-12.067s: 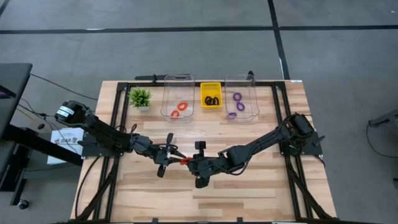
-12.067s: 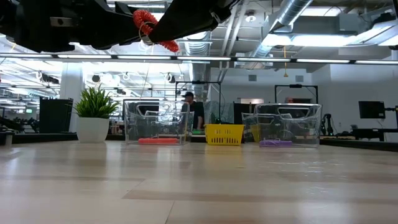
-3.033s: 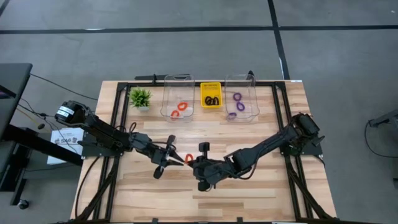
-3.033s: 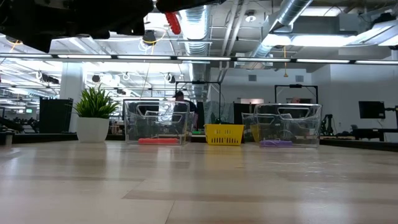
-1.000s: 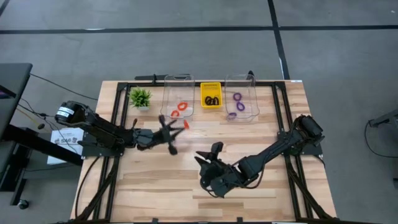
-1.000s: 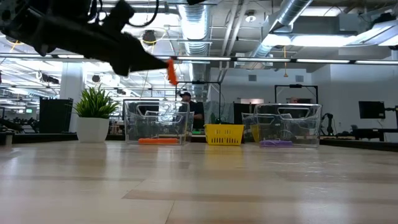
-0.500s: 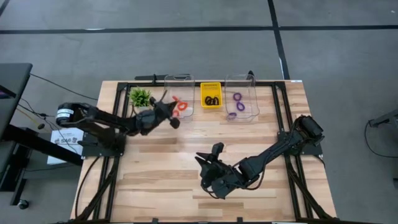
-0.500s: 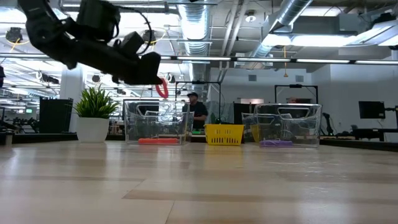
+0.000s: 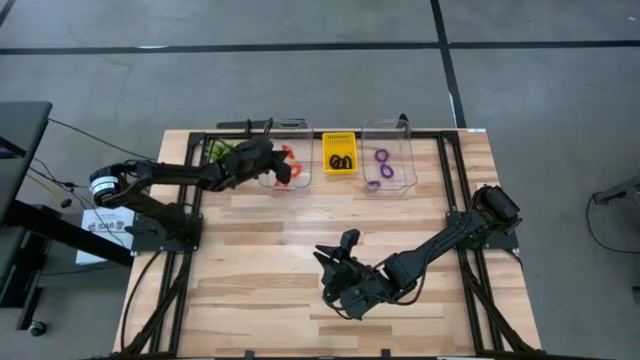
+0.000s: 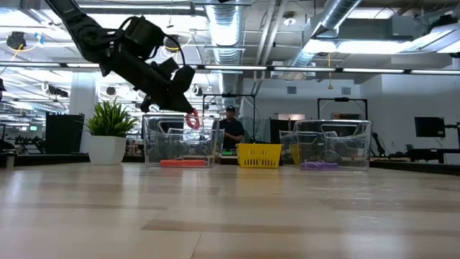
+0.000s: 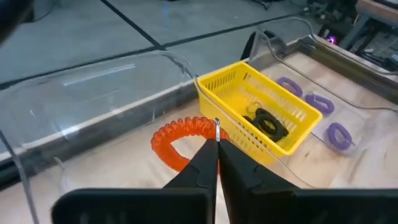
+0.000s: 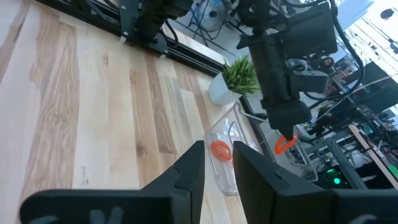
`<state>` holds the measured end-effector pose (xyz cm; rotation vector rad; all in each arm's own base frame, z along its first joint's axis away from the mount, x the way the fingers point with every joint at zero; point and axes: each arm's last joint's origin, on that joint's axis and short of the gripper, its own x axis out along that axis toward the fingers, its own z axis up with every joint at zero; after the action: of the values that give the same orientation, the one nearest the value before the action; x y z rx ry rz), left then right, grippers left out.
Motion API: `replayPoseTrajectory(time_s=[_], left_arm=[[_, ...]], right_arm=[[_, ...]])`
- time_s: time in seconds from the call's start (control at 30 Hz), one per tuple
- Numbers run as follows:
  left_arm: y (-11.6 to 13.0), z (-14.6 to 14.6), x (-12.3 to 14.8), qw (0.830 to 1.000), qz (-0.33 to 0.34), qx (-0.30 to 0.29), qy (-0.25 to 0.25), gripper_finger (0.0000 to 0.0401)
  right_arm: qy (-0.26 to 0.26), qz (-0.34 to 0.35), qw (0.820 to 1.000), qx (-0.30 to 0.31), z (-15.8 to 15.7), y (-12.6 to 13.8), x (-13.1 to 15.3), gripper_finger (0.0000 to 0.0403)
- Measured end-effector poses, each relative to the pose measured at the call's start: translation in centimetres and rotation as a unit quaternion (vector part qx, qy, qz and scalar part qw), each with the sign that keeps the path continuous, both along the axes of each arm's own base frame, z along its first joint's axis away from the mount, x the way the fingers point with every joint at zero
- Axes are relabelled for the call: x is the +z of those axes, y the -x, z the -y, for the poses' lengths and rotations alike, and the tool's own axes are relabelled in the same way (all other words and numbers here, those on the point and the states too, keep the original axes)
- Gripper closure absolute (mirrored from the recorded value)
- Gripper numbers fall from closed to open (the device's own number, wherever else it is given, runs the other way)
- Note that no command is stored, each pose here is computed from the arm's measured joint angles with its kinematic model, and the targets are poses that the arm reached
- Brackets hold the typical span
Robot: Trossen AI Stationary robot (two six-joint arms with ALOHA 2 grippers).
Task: Sort spring keychains
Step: Put the orange spring keychain into the left transparent bin, then return to Home Position
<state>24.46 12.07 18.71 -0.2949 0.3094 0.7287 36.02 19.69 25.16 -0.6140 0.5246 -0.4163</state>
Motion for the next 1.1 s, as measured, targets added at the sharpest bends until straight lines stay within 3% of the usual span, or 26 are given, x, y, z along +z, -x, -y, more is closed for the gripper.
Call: replayPoseTrajectory(time_s=[0.43, 0.53, 0.63, 0.73, 0.83, 0.97, 1.1], left_arm=[[0.1, -0.3, 0.1, 1.000, -0.015, -0.015, -0.018, 0.0318], [0.0, -0.1, 0.2, 0.999, -0.019, -0.021, -0.027, 0.0306], [0.0, 0.4, 0.7, 0.997, -0.028, -0.040, -0.052, 0.0302], [0.0, 1.4, 1.8, 0.995, -0.014, -0.060, -0.072, 0.0302], [0.3, 3.3, 3.6, 0.990, 0.012, -0.094, -0.100, 0.0303], [1.4, 7.1, 5.8, 0.977, 0.065, -0.161, -0.127, 0.0303], [3.5, 11.2, 7.0, 0.951, 0.113, -0.246, -0.151, 0.0303]], right_arm=[[0.010, -0.007, 1.000, 0.005, 0.0, 0.0, 0.0, 0.0329], [0.044, -0.015, 0.999, 0.006, -0.1, 0.0, 0.1, 0.0329], [0.114, -0.001, 0.993, -0.043, -0.5, 0.3, 1.1, 0.0329], [0.148, 0.023, 0.985, -0.084, -1.7, 1.3, 1.7, 0.0329], [0.169, 0.020, 0.982, -0.079, -2.9, 2.4, 1.6, 0.0329], [0.149, 0.040, 0.986, -0.067, -4.1, 3.4, 1.8, 0.0329], [0.072, 0.081, 0.993, -0.053, -3.7, 4.8, 4.1, 0.0329]])
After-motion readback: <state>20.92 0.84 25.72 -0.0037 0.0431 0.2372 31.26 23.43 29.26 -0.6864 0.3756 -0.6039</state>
